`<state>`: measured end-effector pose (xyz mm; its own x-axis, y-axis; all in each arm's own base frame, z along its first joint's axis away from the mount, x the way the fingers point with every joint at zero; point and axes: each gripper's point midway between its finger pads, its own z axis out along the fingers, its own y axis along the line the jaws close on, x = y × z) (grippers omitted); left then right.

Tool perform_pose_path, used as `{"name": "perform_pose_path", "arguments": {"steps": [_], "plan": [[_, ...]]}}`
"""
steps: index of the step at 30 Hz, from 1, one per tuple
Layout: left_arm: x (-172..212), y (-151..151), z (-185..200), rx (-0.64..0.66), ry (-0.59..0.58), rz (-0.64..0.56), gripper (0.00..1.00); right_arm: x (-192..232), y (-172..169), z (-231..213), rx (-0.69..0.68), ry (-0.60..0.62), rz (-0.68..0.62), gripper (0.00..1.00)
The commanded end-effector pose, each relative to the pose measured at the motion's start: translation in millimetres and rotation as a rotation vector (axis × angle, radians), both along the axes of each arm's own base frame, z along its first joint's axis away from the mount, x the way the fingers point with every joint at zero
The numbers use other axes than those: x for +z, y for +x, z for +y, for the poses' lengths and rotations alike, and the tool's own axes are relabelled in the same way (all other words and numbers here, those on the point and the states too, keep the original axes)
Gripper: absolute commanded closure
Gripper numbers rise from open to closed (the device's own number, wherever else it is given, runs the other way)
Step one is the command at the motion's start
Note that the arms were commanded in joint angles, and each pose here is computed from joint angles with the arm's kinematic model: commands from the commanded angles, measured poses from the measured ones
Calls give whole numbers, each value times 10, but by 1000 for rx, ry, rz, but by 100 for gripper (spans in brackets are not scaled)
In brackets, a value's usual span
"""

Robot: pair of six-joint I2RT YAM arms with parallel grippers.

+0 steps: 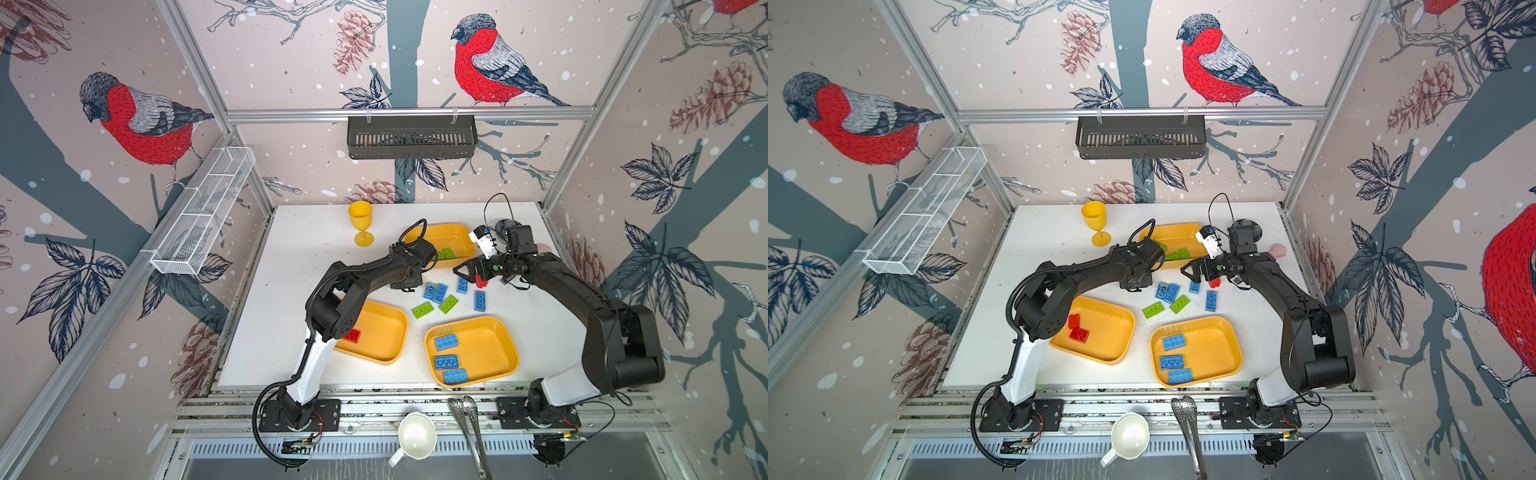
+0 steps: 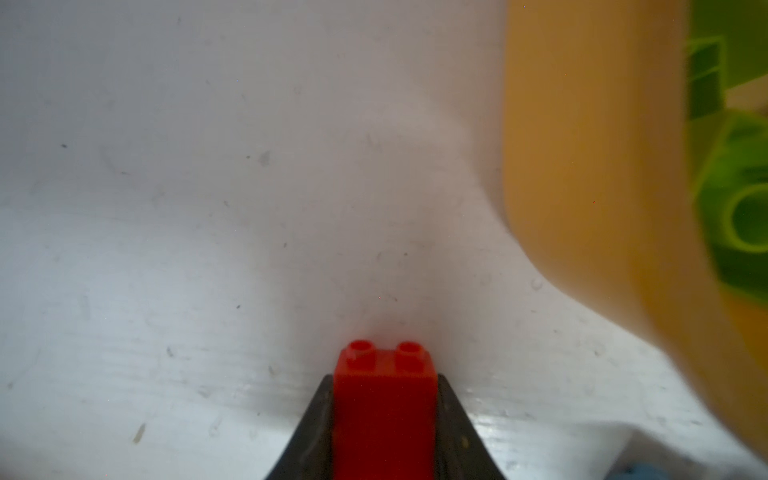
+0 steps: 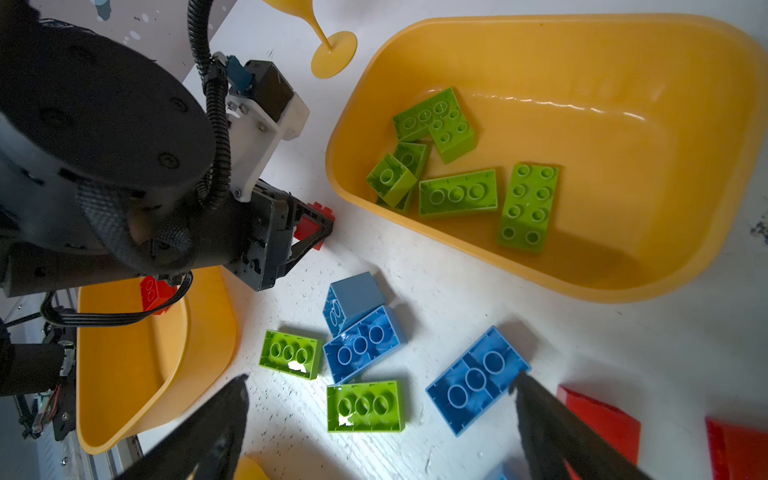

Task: Sort the legos into containers by color
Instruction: 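Close the left gripper on the red brick and lift it, then drop the red brick in the red tub while the right arm reaches out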

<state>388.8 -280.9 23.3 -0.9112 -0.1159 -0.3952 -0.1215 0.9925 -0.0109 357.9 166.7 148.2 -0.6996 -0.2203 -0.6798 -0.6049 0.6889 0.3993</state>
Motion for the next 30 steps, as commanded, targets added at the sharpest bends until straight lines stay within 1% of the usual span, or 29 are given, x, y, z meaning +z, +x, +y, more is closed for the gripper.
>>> {"name": "perform_pose_path", "arguments": {"steps": [1, 6, 9, 13, 16, 19, 22, 27, 29, 30], "plan": [[172, 8, 57, -21, 18, -23, 68, 27, 18, 5, 1, -5, -15, 1], [473, -121, 184, -73, 23, -22, 68, 66, 29, 51, 17, -3, -20, 1], [701, -277, 407, -89, 61, -20, 68, 67, 21, 107, 38, 2, -15, 1], [883, -617, 745, -71, 69, 22, 68, 24, 1, 189, 67, -2, -4, 1], [933, -873, 969, -41, 75, 61, 67, 2, -6, 249, 85, 0, 3, 1], [899, -1098, 1156, -4, 60, 109, 67, 27, -25, 340, 112, 3, 7, 1], [835, -1251, 1261, 12, 42, 143, 67, 77, -74, 433, 142, 6, -3, 1], [598, -1332, 1347, 16, 32, 187, 66, 74, -154, 498, 172, -2, -7, 1], [535, -1342, 1361, 24, 22, 201, 62, 78, -172, 503, 176, -3, -9, 1], [520, -1347, 1367, 22, 25, 205, 57, 85, -181, 504, 177, -5, -13, 1]]}}
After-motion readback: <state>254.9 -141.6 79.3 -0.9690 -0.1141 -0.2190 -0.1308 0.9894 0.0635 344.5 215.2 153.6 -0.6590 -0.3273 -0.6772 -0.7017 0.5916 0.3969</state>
